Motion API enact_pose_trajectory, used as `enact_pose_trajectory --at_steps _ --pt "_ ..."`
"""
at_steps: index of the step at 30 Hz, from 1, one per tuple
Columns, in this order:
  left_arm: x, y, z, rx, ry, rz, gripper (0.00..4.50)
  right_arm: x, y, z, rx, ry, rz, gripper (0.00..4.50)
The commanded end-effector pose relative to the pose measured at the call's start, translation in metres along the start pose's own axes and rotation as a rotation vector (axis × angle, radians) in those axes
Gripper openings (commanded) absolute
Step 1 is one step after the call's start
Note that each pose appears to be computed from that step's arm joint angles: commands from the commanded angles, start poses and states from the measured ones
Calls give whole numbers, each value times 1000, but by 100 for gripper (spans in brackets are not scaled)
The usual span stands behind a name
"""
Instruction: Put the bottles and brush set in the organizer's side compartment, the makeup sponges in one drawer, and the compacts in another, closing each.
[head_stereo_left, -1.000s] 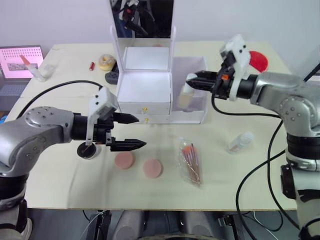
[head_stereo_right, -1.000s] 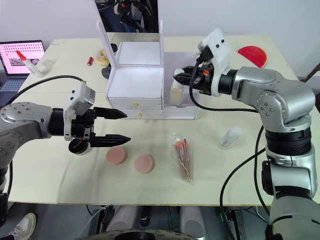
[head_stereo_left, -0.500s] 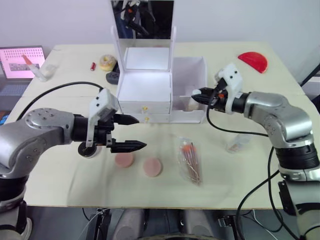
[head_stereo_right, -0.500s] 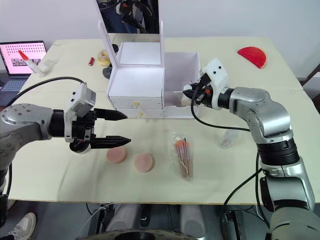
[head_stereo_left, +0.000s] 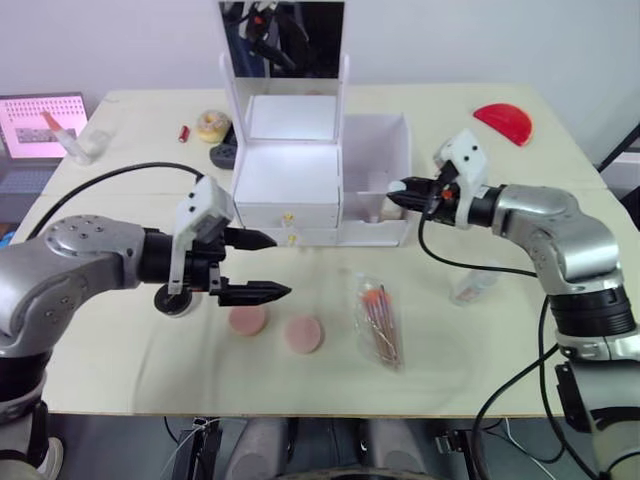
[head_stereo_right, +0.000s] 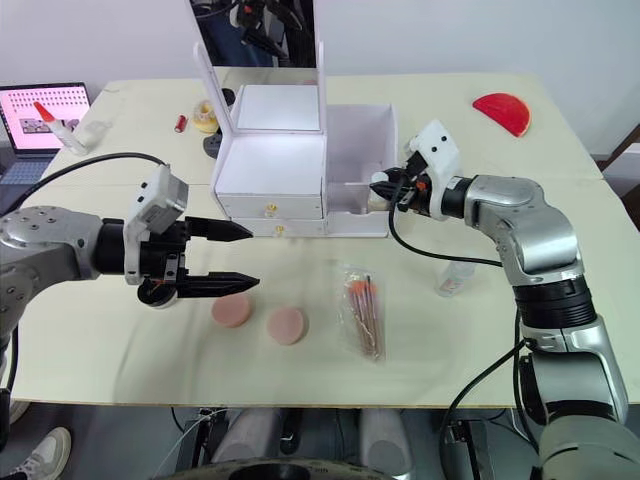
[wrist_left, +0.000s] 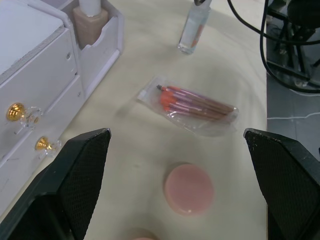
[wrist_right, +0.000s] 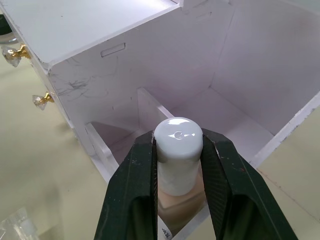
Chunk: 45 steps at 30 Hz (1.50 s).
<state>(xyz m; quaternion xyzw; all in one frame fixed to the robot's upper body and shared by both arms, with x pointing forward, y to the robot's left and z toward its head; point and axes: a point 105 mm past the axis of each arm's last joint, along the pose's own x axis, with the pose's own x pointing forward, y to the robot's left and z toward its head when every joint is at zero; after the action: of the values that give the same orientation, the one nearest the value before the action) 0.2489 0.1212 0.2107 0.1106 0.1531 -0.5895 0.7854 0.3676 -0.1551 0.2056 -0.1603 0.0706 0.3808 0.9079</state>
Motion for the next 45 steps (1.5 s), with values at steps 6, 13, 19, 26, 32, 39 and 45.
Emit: enact_pose_trajectory --at_steps 6,13,19,26,32,39,45 --pt "-6 -2 10 44 -18 16 450 -14 -5 18 31 -57 -9 443" --pt "-12 1 5 34 -39 14 450 -63 -2 57 0 -142 -22 443" --pt "-52 34 -24 -17 -79 179 450 -131 0 49 29 -104 -105 443" --pt "-119 76 -81 -60 -26 444 450 -202 8 -27 131 23 -268 443" --pt "-159 91 -119 -83 55 577 450 -255 13 -92 201 167 -417 443" --pt "-197 110 -132 -61 55 766 450 -288 11 -121 211 225 -547 443" --pt "-195 108 -128 -49 46 739 450 -283 10 -116 201 186 -552 443"
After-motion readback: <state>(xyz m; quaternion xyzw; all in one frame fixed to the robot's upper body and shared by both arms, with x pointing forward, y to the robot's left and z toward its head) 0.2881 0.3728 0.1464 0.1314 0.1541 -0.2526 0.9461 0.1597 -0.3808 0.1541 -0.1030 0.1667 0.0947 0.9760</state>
